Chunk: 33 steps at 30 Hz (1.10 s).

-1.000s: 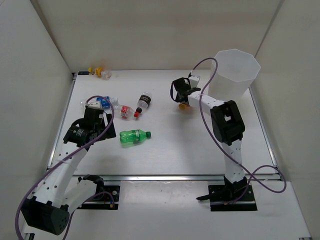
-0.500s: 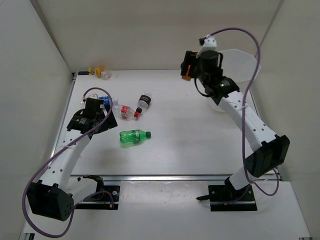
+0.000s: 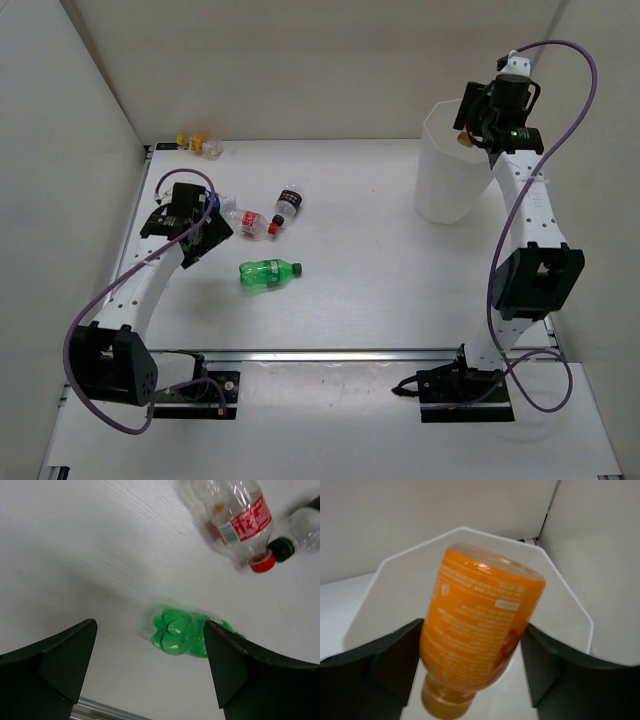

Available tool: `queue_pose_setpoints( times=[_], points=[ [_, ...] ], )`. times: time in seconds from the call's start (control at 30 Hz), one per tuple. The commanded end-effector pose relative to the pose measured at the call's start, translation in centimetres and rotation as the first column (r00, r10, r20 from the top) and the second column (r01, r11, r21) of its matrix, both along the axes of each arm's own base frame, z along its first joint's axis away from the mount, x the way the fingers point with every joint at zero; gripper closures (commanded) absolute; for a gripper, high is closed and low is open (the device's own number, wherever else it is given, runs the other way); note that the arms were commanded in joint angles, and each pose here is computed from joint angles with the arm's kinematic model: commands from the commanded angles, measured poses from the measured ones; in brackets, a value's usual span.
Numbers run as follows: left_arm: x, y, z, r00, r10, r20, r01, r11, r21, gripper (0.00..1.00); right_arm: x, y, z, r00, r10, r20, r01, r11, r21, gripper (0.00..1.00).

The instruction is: Put the plastic bottles in the bin

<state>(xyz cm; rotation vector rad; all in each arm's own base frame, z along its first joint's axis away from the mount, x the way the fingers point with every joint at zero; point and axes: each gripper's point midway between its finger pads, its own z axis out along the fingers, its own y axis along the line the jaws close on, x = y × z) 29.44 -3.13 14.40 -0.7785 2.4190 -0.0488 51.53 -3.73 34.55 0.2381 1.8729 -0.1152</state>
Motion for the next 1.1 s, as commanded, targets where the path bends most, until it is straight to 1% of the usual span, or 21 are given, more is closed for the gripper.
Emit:
queue_pose_setpoints(
  times=[0.0, 0.03, 0.1, 0.17, 0.27, 0.33, 0.37, 0.4, 0.47, 0.5, 0.53, 0.57, 0.63, 0.67, 0.73, 0.77, 0.87, 0.93, 0.97, 1.0, 1.07],
  points=[
    [2.5, 1.2, 2.2, 0.979, 0.171, 0.111, -0.16, 0.982, -0.097, 0.01, 0.9, 0.4, 1.3, 0.997, 0.076, 0.009, -0.076, 0.997, 0.002, 0.24],
    [3.1, 1.5, 2.5, 0.968, 0.21, 0.137, -0.193, 0.973, -0.127, 0.01, 1.0, 0.6, 1.4, 0.997, 0.081, 0.01, -0.081, 0.997, 0.005, 0.14],
    [4.3, 2.6, 3.1, 0.943, 0.279, 0.182, -0.252, 0.955, -0.158, 0.01, 1.2, 1.0, 1.4, 0.995, 0.098, 0.007, -0.097, 0.995, -0.007, 0.01],
    [5.7, 3.5, 4.1, 0.913, 0.337, 0.228, -0.307, 0.938, -0.159, 0.01, 1.2, 1.7, 2.1, 0.993, 0.121, 0.017, -0.12, 0.993, -0.017, 0.0],
    [7.2, 4.8, 4.1, 0.869, 0.43, 0.247, -0.397, 0.902, -0.171, 0.01, 0.5, 2.2, 4.0, 0.986, 0.162, 0.043, -0.162, 0.987, 0.001, 0.01],
    [8.0, 6.2, 3.0, 0.826, 0.51, 0.242, -0.477, 0.86, -0.181, 0.01, 0.1, 2.9, 5.1, 0.977, 0.201, 0.067, -0.202, 0.979, 0.009, 0.0],
    [8.8, 6.3, 3.0, 0.812, 0.527, 0.253, -0.491, 0.849, -0.193, 0.02, -0.4, 3.4, 5.6, 0.972, 0.222, 0.073, -0.223, 0.975, 0.005, 0.01],
    [8.8, 8.2, 2.6, 0.783, 0.57, 0.247, -0.538, 0.821, -0.191, 0.01, -1.1, 3.6, 6.3, 0.967, 0.239, 0.086, -0.24, 0.971, 0.0, 0.01],
    [9.8, 9.6, 1.4, 0.737, 0.636, 0.227, -0.607, 0.772, -0.191, 0.01, -1.8, 4.0, 7.1, 0.964, 0.247, 0.103, -0.246, 0.969, -0.021, 0.01],
    [10.1, 10.5, 1.8, 0.719, 0.656, 0.229, -0.628, 0.755, -0.189, 0.02, -2.2, 4.4, 7.8, 0.958, 0.261, 0.118, -0.258, 0.965, -0.038, 0.0],
    [11.0, 11.0, 1.4, 0.708, 0.669, 0.226, -0.638, 0.743, -0.201, 0.01, -2.3, 4.3, 7.6, 0.961, 0.251, 0.113, -0.247, 0.968, -0.048, 0.0],
    [11.6, 11.5, 0.3, 0.703, 0.681, 0.203, -0.65, 0.732, -0.204, 0.01, -3.2, 5.5, 7.9, 0.957, 0.265, 0.118, -0.261, 0.964, -0.047, 0.01],
    [13.3, 12.1, 1.1, 0.698, 0.685, 0.207, -0.65, 0.728, -0.219, 0.01, -4.2, 4.9, 8.9, 0.962, 0.239, 0.129, -0.223, 0.967, -0.125, 0.0],
    [13.6, 12.2, 0.2, 0.698, 0.691, 0.189, -0.662, 0.723, -0.199, 0.01, -4.6, 5.3, 8.7, 0.963, 0.238, 0.126, -0.22, 0.965, -0.14, 0.01],
    [15.0, 13.0, 0.7, 0.68, 0.704, 0.205, -0.667, 0.71, -0.225, 0.01, -5.5, 4.5, 9.1, 0.976, 0.184, 0.116, -0.162, 0.971, -0.178, 0.01],
    [15.1, 13.2, 0.2, 0.675, 0.712, 0.193, -0.676, 0.701, -0.227, 0.01, -5.6, 4.4, 8.8, 0.978, 0.179, 0.104, -0.158, 0.97, -0.185, 0.01],
    [16.0, 13.4, -1.4, 0.661, 0.736, 0.146, -0.691, 0.673, -0.264, 0.01, -6.2, 3.6, 8.5, 0.983, 0.156, 0.098, -0.138, 0.976, -0.17, 0.01],
    [16.4, 13.1, -2.3, 0.668, 0.736, 0.107, -0.691, 0.668, -0.277, 0.02, -6.3, 2.9, 8.1, 0.986, 0.134, 0.097, -0.119, 0.982, -0.144, 0.01],
    [16.5, 13.6, -2.9, 0.658, 0.747, 0.091, -0.705, 0.654, -0.275, 0.01, -6.4, 2.5, 8.0, 0.987, 0.125, 0.1, -0.11, 0.983, -0.145, 0.01],
    [16.7, 13.2, -3.4, 0.667, 0.741, 0.077, -0.701, 0.66, -0.271, 0.02, -6.5, 2.4, 7.8, 0.988, 0.121, 0.1, -0.107, 0.985, -0.134, 0.01],
    [17.3, 13.1, -3.9, 0.667, 0.741, 0.071, -0.701, 0.658, -0.274, 0.01, -6.6, 2.2, 7.7, 0.988, 0.112, 0.105, -0.098, 0.987, -0.125, 0.01]
  ],
)
